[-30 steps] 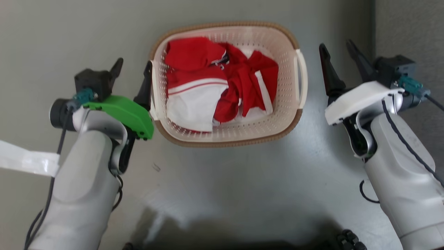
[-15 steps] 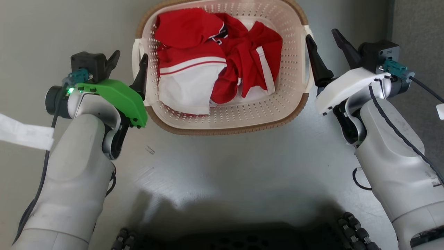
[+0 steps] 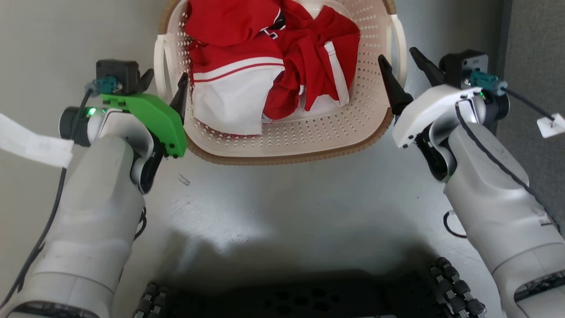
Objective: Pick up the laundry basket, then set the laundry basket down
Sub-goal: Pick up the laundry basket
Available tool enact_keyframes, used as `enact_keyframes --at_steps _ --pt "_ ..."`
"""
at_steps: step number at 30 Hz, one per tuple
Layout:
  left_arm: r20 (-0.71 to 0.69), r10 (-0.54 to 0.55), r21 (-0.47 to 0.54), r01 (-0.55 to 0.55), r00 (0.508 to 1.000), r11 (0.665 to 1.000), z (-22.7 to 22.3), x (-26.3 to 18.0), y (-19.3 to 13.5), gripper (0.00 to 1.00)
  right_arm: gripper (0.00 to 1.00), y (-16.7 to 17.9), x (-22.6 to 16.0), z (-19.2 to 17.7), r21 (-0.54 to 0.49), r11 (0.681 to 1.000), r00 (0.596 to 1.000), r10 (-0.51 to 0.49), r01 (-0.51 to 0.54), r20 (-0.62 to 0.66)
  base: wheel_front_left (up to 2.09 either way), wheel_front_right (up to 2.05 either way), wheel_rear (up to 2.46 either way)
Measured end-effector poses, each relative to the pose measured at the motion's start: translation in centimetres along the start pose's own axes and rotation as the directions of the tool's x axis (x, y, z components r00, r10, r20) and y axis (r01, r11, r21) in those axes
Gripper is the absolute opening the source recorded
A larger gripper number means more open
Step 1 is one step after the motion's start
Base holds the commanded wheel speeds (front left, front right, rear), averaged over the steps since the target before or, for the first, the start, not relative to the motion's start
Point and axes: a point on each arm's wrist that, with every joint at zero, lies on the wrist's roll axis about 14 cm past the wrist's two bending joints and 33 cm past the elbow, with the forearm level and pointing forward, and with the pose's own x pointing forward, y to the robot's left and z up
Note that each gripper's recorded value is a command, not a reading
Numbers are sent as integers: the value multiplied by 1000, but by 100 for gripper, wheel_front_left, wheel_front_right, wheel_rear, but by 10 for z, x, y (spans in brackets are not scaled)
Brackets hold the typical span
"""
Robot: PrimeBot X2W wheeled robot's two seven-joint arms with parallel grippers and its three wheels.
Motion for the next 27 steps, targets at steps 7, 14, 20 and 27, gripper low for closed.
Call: enact_keyframes --at_steps 7,14,20,27 --pt "-64 -4 2 4 998 1000 -9 8 1 86 100 -1 8 -5 -4 1000 999 8 -8 -34 0 0 0" --pt "-100 -7 -52 2 995 999 -16 12 -4 0 0 5 12 -13 27 999 997 22 -20 -78 0 0 0" --pt "-102 1 -62 -7 995 998 -14 13 -2 0 0 2 15 -9 26 1000 997 16 -14 -75 0 0 0" --pt "-98 4 -59 -10 995 998 -10 9 -5 0 0 2 11 -8 24 1000 996 10 -7 -86 0 0 0"
